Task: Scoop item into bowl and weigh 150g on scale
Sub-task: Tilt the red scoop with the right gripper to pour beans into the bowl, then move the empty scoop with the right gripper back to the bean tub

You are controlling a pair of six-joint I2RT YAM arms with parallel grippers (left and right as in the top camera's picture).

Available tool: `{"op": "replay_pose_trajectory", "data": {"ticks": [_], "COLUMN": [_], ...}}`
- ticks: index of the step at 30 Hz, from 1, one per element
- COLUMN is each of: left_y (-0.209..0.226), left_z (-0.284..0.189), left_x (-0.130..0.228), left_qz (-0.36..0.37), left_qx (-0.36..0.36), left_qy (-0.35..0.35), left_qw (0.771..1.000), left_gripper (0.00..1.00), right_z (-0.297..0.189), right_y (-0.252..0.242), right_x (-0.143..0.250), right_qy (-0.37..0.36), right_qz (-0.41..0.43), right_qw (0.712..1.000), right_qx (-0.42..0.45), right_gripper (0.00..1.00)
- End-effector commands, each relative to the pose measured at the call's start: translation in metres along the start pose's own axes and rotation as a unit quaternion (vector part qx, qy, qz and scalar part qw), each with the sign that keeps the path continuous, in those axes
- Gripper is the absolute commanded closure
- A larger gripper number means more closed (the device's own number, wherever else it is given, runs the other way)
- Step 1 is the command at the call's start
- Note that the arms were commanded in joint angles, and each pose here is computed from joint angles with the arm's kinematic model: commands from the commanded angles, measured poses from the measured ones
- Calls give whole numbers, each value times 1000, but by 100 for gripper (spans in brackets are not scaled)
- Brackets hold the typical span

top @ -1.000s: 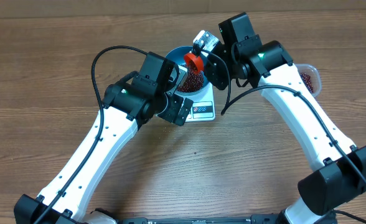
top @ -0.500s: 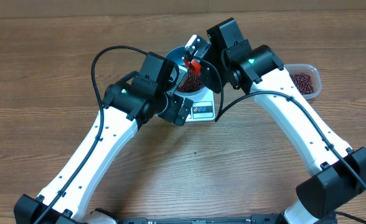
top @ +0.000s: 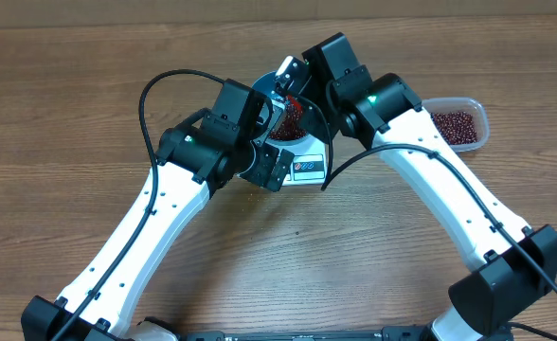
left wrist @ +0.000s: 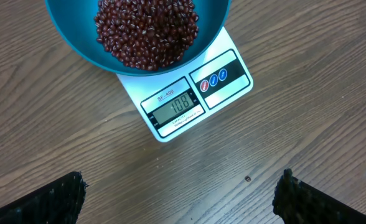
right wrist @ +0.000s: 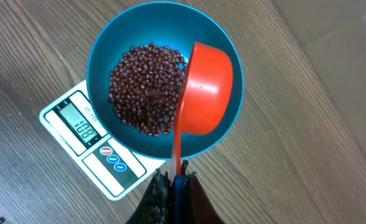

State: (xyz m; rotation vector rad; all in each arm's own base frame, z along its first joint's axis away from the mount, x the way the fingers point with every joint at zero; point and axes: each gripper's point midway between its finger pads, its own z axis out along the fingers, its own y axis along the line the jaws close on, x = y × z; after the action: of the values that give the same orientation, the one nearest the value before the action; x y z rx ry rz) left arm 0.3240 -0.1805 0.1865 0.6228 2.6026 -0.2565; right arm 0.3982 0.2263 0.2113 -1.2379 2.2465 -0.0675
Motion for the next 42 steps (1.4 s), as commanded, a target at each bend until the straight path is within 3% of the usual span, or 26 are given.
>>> {"op": "replay_pose_trajectory", "data": {"ticks": [1, 28, 37, 42], "left_y": [0, 0, 0, 0], "left_z": [-7, -7, -7, -7], "left_x": [-2, -2, -2, -2], "left_qz": [-5, -5, -5, -5], "left_qx": [2, 2, 2, 2], "left_qy": [-12, -12, -12, -12], "left_qw": [1000, 1000, 1000, 1000], "left_gripper": [0, 0, 0, 0], "right_z": [-26, -27, -47, -92], "right_y": [-14, -24, -71, -140], "right_x": [-13, -10, 15, 71], "right_qy": [-28, -19, -80, -96], "right_qz": [1, 38, 216, 337], "right_qw": [999, 997, 973, 935], "right_qx": [32, 58, -18, 48], "right_gripper": [96, 96, 96, 96]}}
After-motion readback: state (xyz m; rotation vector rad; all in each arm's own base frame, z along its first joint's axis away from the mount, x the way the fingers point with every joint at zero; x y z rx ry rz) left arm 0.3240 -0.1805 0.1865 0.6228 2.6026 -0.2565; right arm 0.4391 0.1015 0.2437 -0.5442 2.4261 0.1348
